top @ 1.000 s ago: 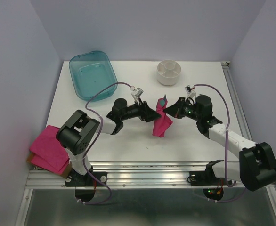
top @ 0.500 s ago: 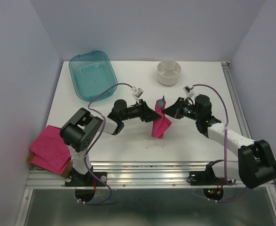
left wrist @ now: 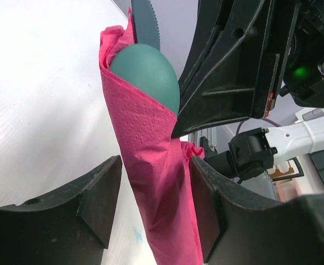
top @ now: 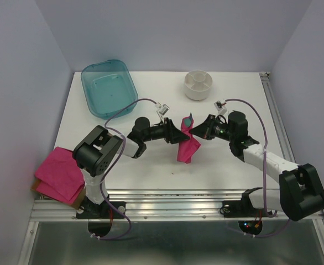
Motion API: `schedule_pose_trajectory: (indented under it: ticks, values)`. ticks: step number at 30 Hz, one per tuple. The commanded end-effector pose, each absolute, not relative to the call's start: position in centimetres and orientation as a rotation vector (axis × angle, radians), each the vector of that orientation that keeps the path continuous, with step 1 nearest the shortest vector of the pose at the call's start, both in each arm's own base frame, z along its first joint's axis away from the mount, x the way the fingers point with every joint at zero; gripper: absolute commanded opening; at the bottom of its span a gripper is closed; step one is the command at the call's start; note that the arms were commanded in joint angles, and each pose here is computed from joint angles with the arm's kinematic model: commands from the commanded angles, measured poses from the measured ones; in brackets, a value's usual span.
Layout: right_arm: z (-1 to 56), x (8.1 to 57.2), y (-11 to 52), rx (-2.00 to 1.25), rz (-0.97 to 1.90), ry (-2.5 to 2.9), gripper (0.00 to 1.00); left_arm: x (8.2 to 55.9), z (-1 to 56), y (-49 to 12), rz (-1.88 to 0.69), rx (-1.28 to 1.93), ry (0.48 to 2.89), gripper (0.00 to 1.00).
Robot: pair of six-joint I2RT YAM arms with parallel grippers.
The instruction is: Place the utensils on the paper napkin and roll it up
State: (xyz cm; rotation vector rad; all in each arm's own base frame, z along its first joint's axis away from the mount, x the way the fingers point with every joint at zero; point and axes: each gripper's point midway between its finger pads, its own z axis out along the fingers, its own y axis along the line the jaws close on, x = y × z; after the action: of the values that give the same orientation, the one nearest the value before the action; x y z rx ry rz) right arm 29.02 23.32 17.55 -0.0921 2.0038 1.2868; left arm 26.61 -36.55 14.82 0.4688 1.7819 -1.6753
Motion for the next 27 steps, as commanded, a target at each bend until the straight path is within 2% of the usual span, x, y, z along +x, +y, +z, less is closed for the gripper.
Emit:
schedule_pose_trajectory:
  ticks: [1, 5, 8, 9, 15, 20, 24, 25, 27]
  values:
    - [20.8, 29.6, 24.3, -0.169, 1.321, 1.89, 0.01, 26.8, 18.7, -37.3, -1.708, 0.544, 1.598, 0.62]
    - [20.7, 29.4, 24.4, -0.169, 1.326, 1.891, 0.01, 26.8, 18.9, -37.4, -1.714, 0.54, 1.588, 0.6]
    - [20.6, 29.3, 24.5, -0.17, 1.327, 1.891, 0.01, 26.9, 19.0, -37.4, -1.712, 0.533, 1.585, 0.52]
    - [20.6, 29.3, 24.4, -0.169, 1.325, 1.891, 0.01, 27.0, 19.0, -37.4, -1.712, 0.529, 1.584, 0.45]
    - [20.4, 29.3, 24.4, -0.164, 1.321, 1.896, 0.02, 26.7, 19.3, -37.4, -1.731, 0.533, 1.562, 0.34]
    - [20.6, 29.4, 24.1, -0.151, 1.301, 1.893, 0.11, 26.4, 19.4, -37.2, -1.744, 0.536, 1.557, 0.17]
    - [20.7, 29.4, 23.8, -0.136, 1.272, 1.897, 0.24, 26.0, 19.6, -37.1, -1.757, 0.532, 1.55, 0.13]
    - [20.6, 29.5, 23.6, -0.127, 1.261, 1.903, 0.32, 25.9, 19.7, -36.9, -1.758, 0.532, 1.541, 0.13]
    - [20.7, 29.4, 23.3, -0.126, 1.241, 1.901, 0.39, 25.8, 19.8, -36.8, -1.766, 0.528, 1.54, 0.13]
